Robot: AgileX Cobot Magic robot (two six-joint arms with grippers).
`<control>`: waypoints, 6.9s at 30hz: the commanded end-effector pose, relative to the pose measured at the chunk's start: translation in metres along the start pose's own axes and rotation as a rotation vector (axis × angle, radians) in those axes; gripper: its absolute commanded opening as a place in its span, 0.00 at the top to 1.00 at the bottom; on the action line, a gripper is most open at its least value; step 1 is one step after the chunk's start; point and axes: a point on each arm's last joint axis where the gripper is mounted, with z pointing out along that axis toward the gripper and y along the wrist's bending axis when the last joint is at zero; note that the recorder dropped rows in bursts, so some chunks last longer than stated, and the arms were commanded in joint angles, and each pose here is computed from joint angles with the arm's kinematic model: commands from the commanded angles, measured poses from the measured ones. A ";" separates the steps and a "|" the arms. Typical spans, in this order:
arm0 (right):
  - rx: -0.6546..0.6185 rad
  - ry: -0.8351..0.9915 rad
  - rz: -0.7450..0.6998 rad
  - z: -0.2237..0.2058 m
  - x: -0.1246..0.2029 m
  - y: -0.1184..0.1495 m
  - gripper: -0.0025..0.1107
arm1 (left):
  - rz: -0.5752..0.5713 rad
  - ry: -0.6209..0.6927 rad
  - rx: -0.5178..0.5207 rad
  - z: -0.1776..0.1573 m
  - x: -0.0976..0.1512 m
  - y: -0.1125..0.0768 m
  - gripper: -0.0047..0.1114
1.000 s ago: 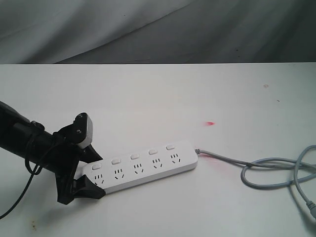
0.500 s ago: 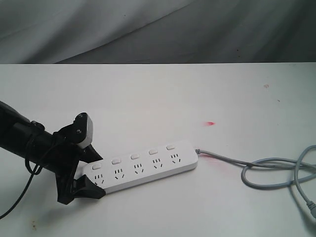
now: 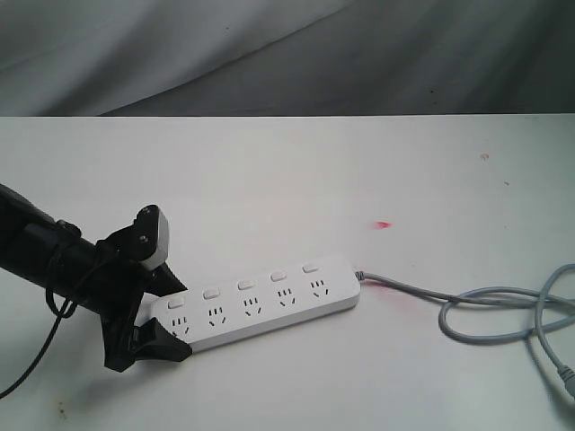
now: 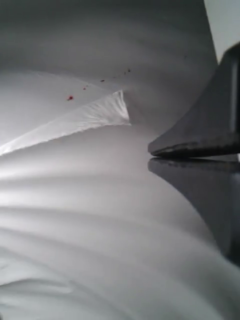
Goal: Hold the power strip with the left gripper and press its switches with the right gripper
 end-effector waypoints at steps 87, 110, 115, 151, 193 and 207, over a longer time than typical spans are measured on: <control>-1.571 0.971 -0.884 0.245 0.418 0.139 0.63 | 0.013 0.003 -0.006 0.001 -0.002 0.001 0.96; -1.512 0.944 -0.939 0.240 0.431 0.159 0.41 | 0.013 0.003 -0.006 0.001 -0.002 0.001 0.96; -1.498 0.923 -0.953 0.238 0.433 0.165 0.41 | 0.013 0.003 -0.006 0.001 -0.002 0.001 0.96; -1.508 0.984 -1.084 0.235 0.454 0.154 0.41 | 0.013 0.003 -0.006 0.001 -0.002 0.001 0.96; -1.501 1.078 -1.159 0.214 0.483 0.160 0.41 | 0.013 0.003 -0.006 0.001 -0.002 0.001 0.96; -1.529 1.123 -1.184 0.205 0.499 0.158 0.41 | 0.013 0.003 -0.006 0.001 -0.002 0.001 0.96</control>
